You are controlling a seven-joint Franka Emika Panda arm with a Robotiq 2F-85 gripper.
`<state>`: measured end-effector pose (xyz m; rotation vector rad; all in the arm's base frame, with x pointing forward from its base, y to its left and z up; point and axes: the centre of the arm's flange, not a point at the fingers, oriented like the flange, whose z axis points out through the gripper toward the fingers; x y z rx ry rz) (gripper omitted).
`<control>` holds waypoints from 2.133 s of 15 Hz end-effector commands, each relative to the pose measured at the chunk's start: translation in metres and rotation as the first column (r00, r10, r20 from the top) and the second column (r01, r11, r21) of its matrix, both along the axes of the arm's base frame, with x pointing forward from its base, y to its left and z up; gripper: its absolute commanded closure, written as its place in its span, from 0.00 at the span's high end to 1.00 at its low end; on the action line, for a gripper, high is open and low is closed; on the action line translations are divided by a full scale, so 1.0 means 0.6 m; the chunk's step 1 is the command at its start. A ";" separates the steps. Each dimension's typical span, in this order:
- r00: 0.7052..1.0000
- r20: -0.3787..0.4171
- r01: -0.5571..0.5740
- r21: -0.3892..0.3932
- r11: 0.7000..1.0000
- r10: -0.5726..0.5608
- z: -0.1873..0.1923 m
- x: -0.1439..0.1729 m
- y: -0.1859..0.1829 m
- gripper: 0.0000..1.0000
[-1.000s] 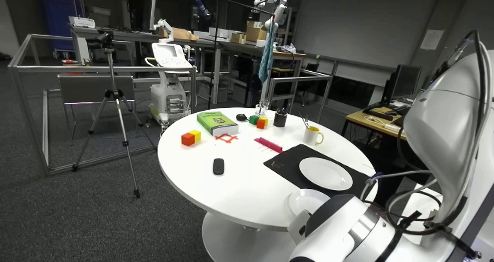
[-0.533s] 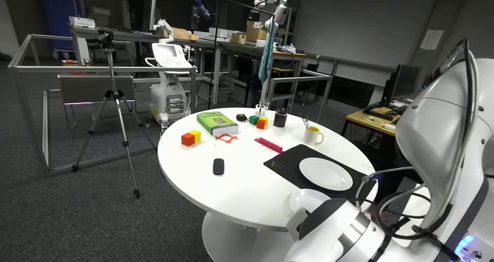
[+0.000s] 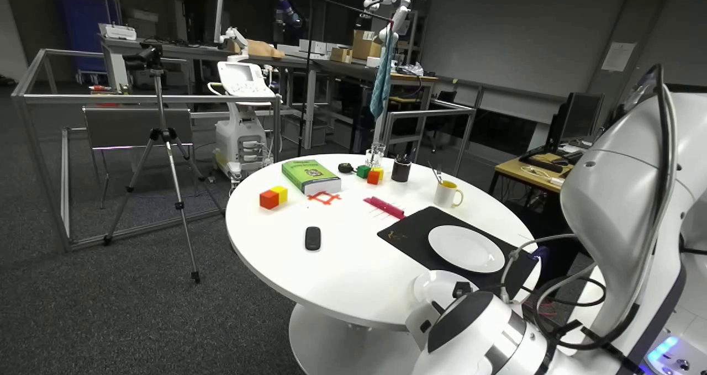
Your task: Pick up the smaller white plate and put it on the other white plate
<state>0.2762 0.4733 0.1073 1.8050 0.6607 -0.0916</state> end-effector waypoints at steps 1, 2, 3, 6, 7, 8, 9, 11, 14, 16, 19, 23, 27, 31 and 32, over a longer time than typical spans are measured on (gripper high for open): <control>0.997 0.010 -0.071 -0.004 0.997 0.072 0.000 0.011 -0.021 1.00; 0.996 0.012 -0.090 -0.001 0.996 0.090 -0.005 0.015 -0.021 1.00; 0.994 0.013 -0.108 0.003 0.994 0.108 -0.008 0.018 -0.021 1.00; 0.986 0.013 -0.166 0.033 0.986 0.166 -0.021 0.031 -0.016 1.00; 0.984 0.014 -0.180 0.039 0.983 0.180 -0.024 0.034 -0.015 1.00; 0.981 0.012 -0.196 0.053 0.979 0.196 -0.028 0.038 -0.013 1.00; 0.978 0.014 -0.208 0.066 0.976 0.208 -0.030 0.042 -0.011 1.00; 0.974 0.011 -0.227 0.104 0.968 0.227 -0.031 0.048 -0.004 1.00; 0.977 -0.010 -0.208 0.158 0.965 0.212 -0.032 0.052 0.004 1.00; 0.990 -0.041 -0.128 0.169 0.977 0.136 -0.030 0.049 0.010 1.00; 0.997 -0.071 0.002 0.142 0.990 0.008 -0.024 0.031 0.010 1.00; 0.981 -0.115 0.163 0.038 0.986 -0.157 -0.010 -0.002 -0.001 1.00; 0.963 -0.148 0.220 -0.051 0.974 -0.225 -0.008 -0.022 -0.023 1.00; 0.972 -0.133 0.190 -0.053 0.980 -0.195 -0.021 -0.028 -0.058 1.00; 0.972 -0.131 0.187 -0.051 0.981 -0.192 -0.025 -0.030 -0.065 1.00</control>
